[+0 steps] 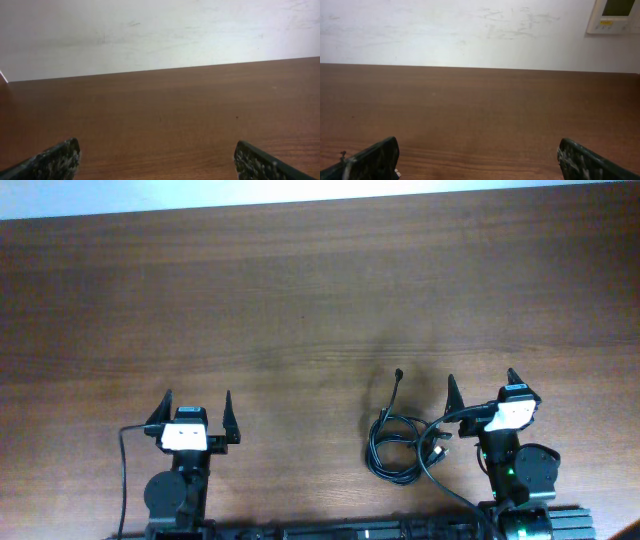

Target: Untangle cables

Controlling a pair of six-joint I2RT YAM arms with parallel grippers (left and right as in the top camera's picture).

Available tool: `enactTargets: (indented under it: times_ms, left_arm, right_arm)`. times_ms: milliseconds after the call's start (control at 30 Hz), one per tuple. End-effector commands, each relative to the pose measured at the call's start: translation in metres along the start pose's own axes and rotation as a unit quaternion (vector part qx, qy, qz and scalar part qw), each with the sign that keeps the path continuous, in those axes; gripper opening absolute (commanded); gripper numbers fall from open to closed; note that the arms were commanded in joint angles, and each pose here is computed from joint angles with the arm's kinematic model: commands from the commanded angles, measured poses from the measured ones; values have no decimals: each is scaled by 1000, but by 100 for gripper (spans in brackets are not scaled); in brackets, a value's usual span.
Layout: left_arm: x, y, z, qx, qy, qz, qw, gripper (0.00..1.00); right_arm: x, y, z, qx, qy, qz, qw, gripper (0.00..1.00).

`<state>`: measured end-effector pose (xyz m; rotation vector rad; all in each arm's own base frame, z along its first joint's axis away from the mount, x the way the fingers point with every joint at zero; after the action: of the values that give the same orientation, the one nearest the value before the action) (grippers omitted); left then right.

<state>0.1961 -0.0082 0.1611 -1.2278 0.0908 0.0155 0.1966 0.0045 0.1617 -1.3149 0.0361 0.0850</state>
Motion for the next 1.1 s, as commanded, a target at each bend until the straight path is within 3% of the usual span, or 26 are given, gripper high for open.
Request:
enactTargets:
  times_ms: [0, 500, 1067]
  left_arm:
    - [0, 1, 0, -7, 2, 1, 1000, 99]
    - [-3, -23, 8, -6, 17, 47, 999, 99]
    - [52, -68, 24, -6, 66, 187, 980, 99]
  right_arm:
    - [0, 1, -2, -3, 6, -3, 1000, 99]
    - [0, 1, -2, -3, 6, -3, 1000, 99]
    - [0, 1, -2, -3, 6, -3, 1000, 99]
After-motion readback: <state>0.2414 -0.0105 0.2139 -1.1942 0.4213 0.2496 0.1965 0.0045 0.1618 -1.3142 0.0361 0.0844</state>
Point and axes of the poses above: each gripper's point midway between its finger pads, its own x axis out along the fingers, its own z axis along the line the jaws close on, y = z × x, the point moved 5 cm from there along -x, back along the fingers, and after that the axes turned 15 degrees about x, right-handed, at the moved point
